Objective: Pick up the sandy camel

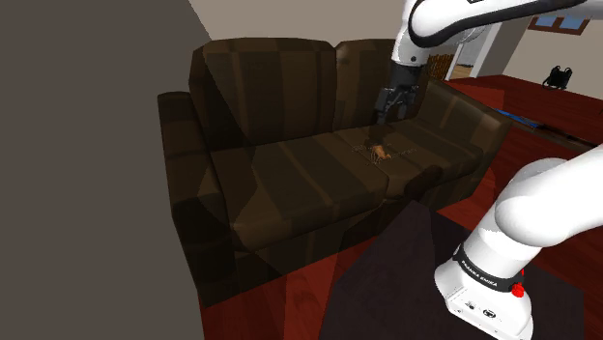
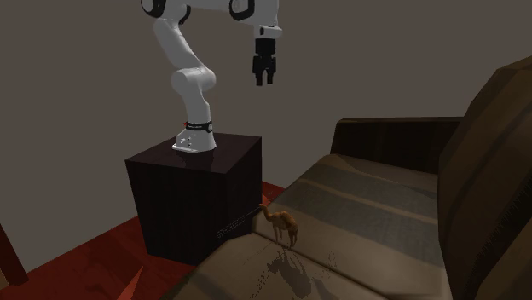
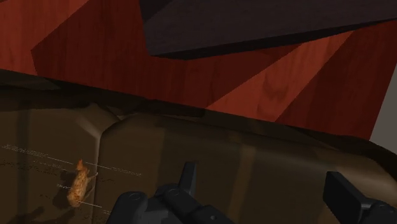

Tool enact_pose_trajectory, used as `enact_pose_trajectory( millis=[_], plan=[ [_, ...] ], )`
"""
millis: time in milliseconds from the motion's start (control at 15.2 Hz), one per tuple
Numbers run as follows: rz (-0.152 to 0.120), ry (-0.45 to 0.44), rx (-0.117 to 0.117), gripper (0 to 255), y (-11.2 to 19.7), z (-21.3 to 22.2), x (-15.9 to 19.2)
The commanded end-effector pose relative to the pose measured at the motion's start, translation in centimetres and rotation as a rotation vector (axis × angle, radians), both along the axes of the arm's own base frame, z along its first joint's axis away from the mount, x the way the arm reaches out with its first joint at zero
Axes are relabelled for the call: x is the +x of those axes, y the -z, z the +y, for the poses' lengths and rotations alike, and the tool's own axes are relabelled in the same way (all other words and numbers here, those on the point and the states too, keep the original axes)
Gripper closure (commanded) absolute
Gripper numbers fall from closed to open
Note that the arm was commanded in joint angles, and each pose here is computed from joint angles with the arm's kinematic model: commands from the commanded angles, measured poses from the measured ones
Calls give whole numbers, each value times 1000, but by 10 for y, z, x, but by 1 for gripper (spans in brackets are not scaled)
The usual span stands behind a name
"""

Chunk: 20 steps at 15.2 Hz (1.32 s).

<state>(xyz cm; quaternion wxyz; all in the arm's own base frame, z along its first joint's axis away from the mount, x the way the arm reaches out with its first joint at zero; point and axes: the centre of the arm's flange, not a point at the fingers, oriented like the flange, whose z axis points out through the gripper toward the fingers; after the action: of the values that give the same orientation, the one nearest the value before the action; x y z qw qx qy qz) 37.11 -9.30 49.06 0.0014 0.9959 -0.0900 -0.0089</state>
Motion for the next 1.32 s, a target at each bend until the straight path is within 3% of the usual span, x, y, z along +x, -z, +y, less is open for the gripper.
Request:
enact_pose_trajectory(
  millis=[0, 1254],
  plan=[
    [2, 5, -5, 0, 17, -19, 9],
    [28, 54, -41, 0, 160, -200, 99]
  ],
)
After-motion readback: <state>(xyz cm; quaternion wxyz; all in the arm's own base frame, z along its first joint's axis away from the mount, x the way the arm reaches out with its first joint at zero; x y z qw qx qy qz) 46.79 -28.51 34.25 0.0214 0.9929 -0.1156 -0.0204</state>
